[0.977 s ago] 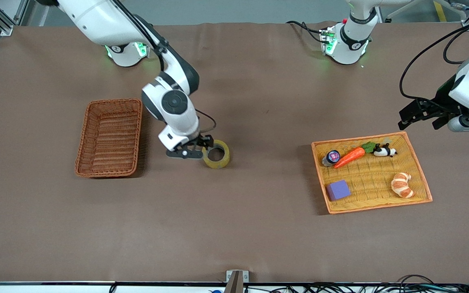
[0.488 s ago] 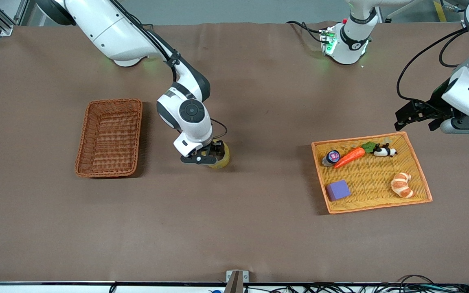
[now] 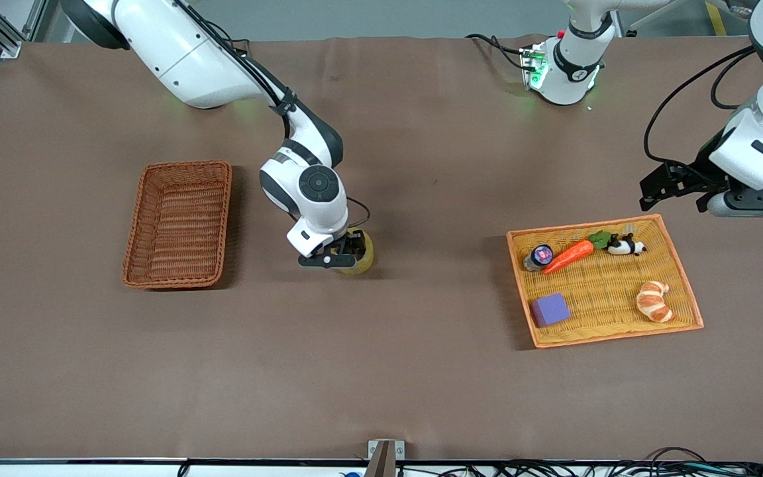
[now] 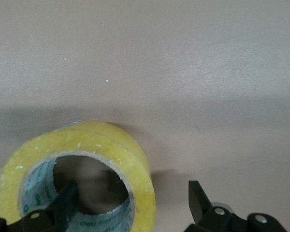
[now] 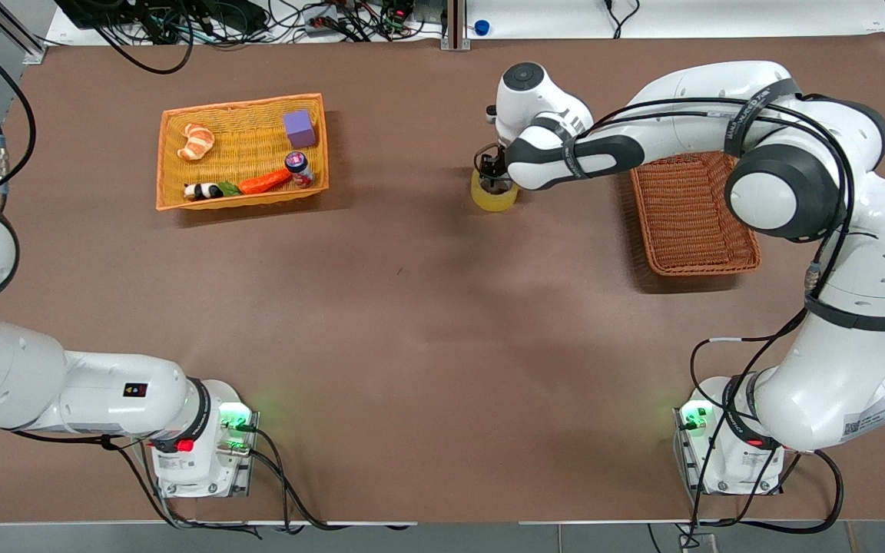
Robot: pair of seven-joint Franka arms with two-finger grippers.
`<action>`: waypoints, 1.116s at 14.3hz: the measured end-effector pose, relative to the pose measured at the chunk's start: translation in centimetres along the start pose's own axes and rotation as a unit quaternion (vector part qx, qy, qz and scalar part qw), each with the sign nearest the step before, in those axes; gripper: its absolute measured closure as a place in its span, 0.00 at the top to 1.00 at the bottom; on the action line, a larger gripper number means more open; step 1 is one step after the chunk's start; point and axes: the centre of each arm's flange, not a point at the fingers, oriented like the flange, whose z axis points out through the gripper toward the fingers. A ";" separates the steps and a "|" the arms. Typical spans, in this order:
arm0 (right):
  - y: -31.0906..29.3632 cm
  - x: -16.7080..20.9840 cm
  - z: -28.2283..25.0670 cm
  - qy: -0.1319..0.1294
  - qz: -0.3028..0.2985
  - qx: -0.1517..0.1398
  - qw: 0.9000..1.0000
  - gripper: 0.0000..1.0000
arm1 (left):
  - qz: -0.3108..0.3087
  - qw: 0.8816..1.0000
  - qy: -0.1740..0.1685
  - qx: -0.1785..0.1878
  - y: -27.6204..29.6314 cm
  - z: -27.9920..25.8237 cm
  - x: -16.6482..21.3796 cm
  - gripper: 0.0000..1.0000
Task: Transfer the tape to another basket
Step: 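Close the right gripper on the tape roll rim, then carry the tape roll into the brown basket with the right gripper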
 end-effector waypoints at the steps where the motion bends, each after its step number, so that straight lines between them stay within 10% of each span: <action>1: 0.0 0.0 0.2 0.000 0.004 0.001 1.000 1.00 | 0.002 1.000 -0.001 0.001 0.2 0.0 0.0 1.00; 5: -0.1 -0.2 0.8 0.006 0.000 -0.004 1.000 0.90 | 0.000 1.000 0.000 0.003 -0.1 -0.1 -0.1 1.00; 11: -1.1 -1.2 1.1 0.039 0.003 -0.022 0.999 0.24 | 0.001 1.000 0.001 0.003 0.0 -0.2 -0.1 1.00; 16: -0.2 -0.2 0.6 0.041 0.010 -0.032 0.999 0.22 | 0.004 1.000 0.001 0.002 0.3 -0.2 -0.1 1.00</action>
